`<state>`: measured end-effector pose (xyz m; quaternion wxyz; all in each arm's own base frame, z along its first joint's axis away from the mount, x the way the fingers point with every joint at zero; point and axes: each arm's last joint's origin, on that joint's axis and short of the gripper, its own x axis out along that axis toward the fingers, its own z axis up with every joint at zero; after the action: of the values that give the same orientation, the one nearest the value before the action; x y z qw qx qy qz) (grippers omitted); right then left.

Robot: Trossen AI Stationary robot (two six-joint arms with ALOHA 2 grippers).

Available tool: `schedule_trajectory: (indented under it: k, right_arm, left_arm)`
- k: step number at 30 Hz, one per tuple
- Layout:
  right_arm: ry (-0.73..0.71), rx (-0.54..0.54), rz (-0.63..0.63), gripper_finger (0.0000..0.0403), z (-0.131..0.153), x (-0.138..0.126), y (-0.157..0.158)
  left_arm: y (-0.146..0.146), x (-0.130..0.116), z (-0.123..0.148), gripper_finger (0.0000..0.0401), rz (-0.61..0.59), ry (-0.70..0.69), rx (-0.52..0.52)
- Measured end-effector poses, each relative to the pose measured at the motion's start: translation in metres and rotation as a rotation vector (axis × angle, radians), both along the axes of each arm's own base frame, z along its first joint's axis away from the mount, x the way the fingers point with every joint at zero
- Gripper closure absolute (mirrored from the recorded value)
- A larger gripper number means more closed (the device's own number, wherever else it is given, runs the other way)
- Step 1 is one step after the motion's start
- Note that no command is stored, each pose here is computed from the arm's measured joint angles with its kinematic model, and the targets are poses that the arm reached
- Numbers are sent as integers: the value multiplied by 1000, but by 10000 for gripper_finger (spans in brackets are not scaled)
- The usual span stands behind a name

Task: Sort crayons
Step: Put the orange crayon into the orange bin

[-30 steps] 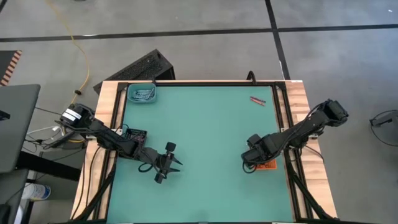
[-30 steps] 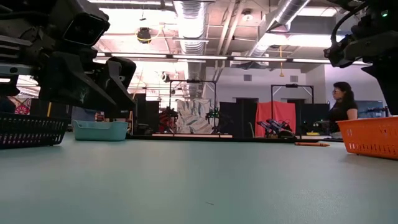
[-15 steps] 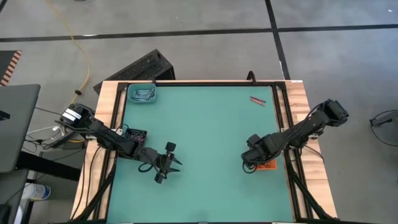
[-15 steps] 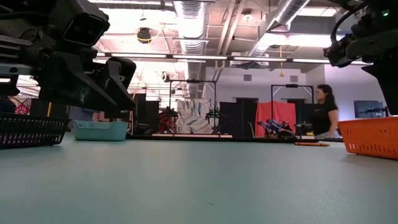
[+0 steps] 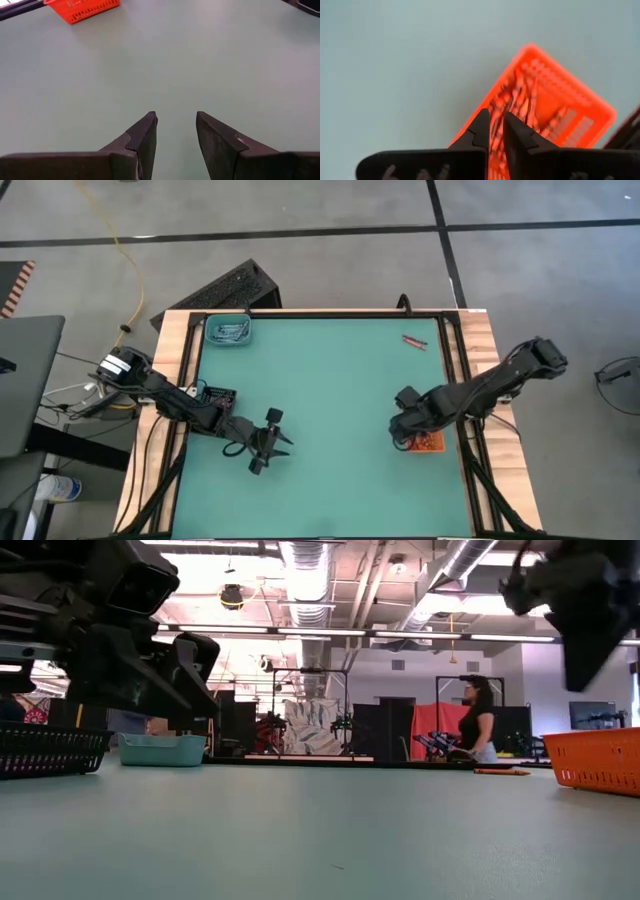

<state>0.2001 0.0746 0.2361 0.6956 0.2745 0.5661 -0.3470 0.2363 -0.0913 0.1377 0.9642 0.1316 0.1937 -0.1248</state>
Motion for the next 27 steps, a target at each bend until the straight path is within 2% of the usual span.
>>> schedule_trajectory:
  k: [7,16,22,27]
  right_arm:
    - [-103,-137,69,357,24,0,-27]
    - [-68,-235,114,357,33,2,-90]
    - [-64,-240,143,357,34,1,-140]
    - [-64,-197,125,357,27,-15,-183]
  left_arm:
    - [6,2,0,273,37,4,-18]
    - [9,3,0,273,51,6,-30]
    - [9,3,0,273,53,7,-37]
    - [9,3,0,273,55,8,-40]
